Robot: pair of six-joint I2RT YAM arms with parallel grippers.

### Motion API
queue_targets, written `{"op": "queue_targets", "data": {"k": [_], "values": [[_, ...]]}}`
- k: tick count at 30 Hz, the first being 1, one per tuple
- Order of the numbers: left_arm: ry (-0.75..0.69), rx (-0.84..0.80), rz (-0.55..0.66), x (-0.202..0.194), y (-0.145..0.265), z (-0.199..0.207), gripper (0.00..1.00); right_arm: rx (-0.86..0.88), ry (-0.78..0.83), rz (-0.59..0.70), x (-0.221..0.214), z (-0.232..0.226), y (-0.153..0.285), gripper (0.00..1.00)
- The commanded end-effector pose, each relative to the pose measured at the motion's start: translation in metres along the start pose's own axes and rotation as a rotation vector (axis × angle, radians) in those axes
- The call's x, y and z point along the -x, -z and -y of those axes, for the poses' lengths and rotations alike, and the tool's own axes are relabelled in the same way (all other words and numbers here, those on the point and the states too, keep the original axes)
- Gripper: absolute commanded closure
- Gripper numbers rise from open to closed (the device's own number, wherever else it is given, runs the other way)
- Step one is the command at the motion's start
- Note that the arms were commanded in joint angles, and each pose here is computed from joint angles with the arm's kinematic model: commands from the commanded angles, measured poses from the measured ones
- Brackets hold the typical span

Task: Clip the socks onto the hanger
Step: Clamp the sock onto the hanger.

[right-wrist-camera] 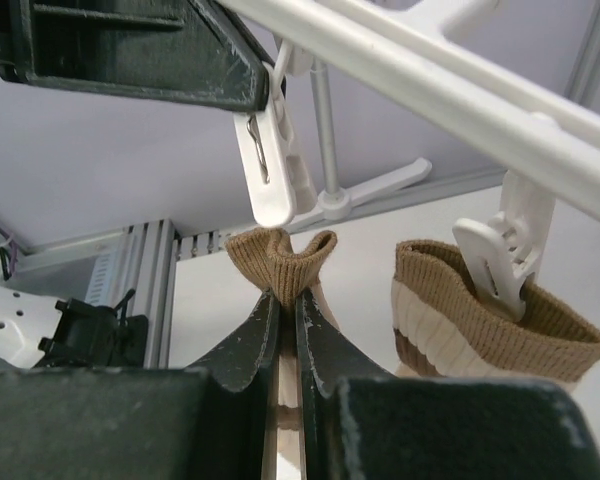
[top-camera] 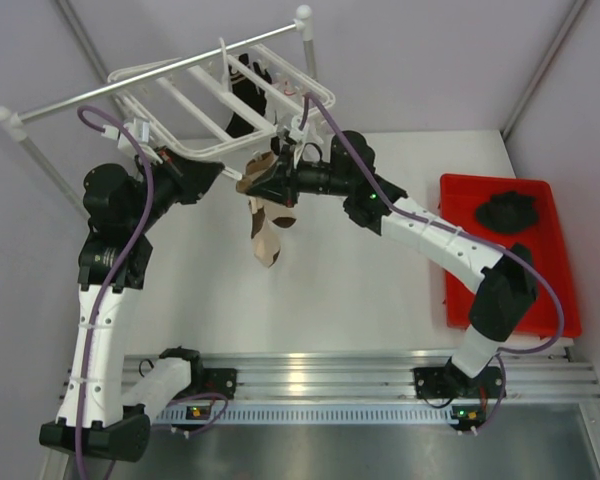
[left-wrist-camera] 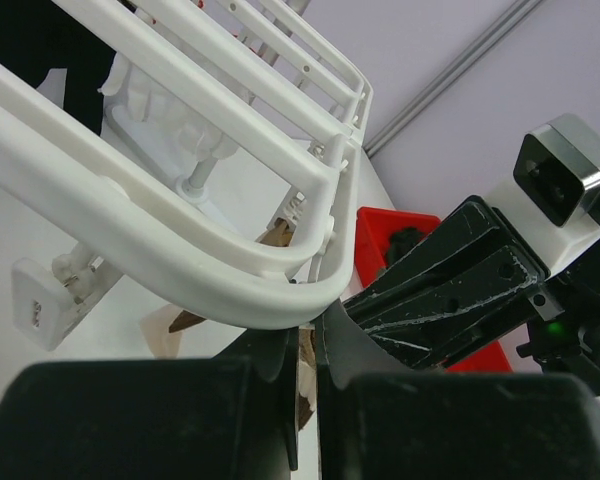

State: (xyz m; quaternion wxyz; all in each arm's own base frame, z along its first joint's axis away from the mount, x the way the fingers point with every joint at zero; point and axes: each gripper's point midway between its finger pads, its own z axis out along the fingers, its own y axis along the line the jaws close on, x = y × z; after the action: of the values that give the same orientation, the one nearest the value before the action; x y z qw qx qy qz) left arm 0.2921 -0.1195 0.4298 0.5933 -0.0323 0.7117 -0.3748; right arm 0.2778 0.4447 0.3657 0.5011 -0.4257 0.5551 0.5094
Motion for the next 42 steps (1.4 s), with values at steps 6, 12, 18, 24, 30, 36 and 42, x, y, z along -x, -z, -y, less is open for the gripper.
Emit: {"op": "queue_targets", "data": {"k": [6,12,18,24,30,36,42], "values": [[-0.007,-0.045,0.012,0.003,0.001,0.008,1.00,0.069,0.051,0.085,0.036,-0.017,-0.012,1.00],[-0.009,-0.047,0.011,0.002,0.001,0.008,1.00,0.066,0.058,0.096,0.040,-0.014,-0.015,1.00],[-0.006,-0.048,0.003,-0.001,0.001,0.007,1.00,0.080,0.038,0.116,0.045,-0.017,-0.016,1.00],[-0.013,-0.050,0.007,0.000,0.002,0.008,1.00,0.114,0.020,0.145,0.054,-0.024,-0.016,1.00],[-0.008,-0.054,0.001,-0.002,0.002,0.008,1.00,0.134,0.005,0.165,0.060,-0.029,-0.015,1.00],[0.000,-0.054,-0.004,-0.003,0.002,0.008,1.00,0.137,0.009,0.180,0.067,-0.030,-0.014,1.00],[0.010,-0.043,0.005,0.000,0.002,0.008,0.72,0.137,0.012,0.182,0.068,-0.032,-0.014,1.00]]}}
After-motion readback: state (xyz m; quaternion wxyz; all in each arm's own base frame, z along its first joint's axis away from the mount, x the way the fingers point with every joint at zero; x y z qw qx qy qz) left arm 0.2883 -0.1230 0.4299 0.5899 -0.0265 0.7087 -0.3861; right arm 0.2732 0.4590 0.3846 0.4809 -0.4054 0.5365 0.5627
